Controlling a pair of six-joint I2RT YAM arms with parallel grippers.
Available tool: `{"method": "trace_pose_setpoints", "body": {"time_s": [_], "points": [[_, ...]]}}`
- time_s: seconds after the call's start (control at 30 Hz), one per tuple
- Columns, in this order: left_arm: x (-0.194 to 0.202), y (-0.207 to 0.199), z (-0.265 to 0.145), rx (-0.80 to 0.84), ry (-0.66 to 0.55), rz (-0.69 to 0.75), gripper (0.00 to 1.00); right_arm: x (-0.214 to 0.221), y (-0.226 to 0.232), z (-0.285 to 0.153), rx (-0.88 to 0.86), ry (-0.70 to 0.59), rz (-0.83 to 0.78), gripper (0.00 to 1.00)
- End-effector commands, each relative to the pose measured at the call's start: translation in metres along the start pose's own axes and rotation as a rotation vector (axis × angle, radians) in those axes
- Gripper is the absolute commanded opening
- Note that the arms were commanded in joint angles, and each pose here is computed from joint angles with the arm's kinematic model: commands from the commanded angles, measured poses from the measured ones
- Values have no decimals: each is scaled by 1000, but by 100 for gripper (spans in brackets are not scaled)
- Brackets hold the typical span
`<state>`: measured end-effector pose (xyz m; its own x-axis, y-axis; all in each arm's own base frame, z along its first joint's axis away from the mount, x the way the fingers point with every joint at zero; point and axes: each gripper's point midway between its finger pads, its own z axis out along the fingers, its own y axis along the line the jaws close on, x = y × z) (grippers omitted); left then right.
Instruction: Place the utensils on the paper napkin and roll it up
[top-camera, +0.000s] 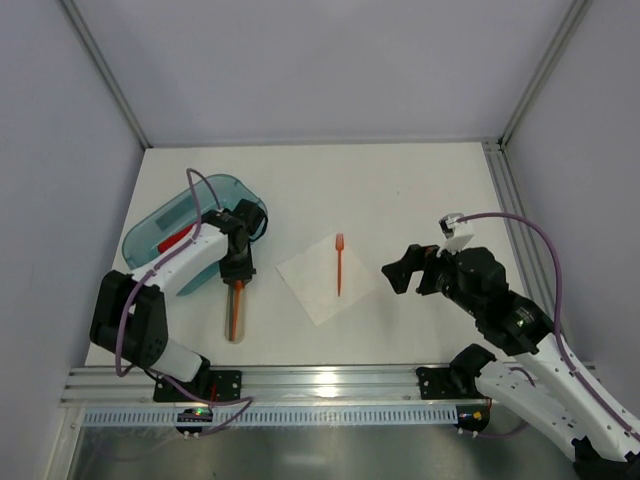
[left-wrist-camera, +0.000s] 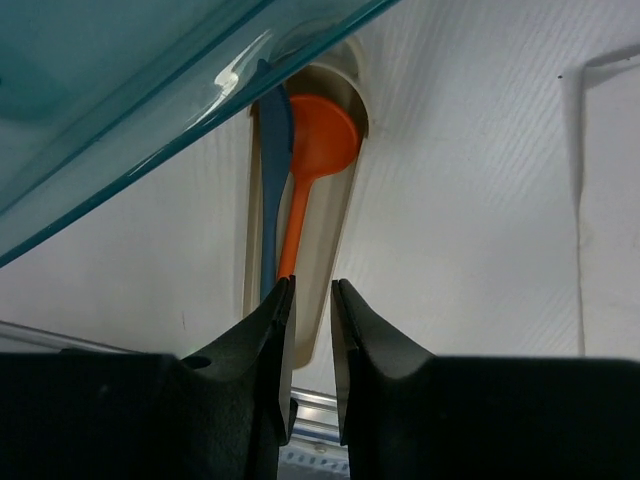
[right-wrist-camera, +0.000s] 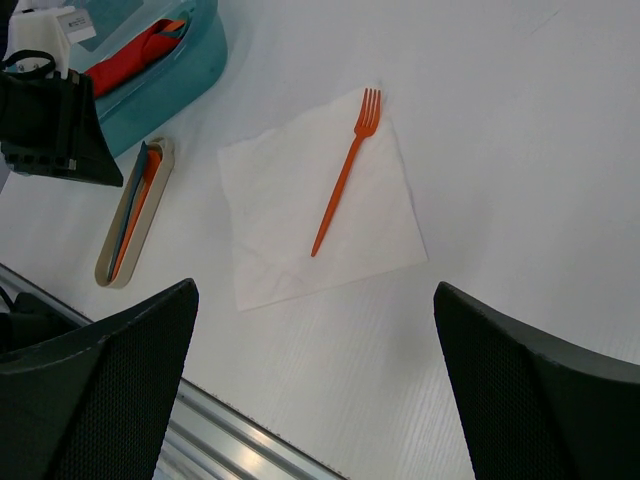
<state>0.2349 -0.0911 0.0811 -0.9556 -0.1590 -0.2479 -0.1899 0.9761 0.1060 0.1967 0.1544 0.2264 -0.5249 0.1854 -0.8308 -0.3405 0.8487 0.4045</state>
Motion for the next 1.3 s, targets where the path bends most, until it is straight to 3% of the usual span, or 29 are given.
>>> {"method": "trace_pose_setpoints", "body": {"time_s": [0.0,0.17,0.57,0.73,1.07,1.27], "points": [[-3,-3,12,13,-13,-11,24,-8,1,-5,-7,-36,-9,100],[10,2,45,-47,52,-6,22,-9,0,-6,-7,-47,-12,100],[21,4,72,-74,96,3,25,-9,-4,-8,12,-51,-29,100],[25,2,74,-66,110,3,25,-7,-4,-5,14,-40,-25,100],[28,-6,65,3,110,-23,12,-8,-1,-6,2,-37,-16,100],[30,-16,57,68,92,-39,17,-7,0,-7,-5,-36,-6,100]]}}
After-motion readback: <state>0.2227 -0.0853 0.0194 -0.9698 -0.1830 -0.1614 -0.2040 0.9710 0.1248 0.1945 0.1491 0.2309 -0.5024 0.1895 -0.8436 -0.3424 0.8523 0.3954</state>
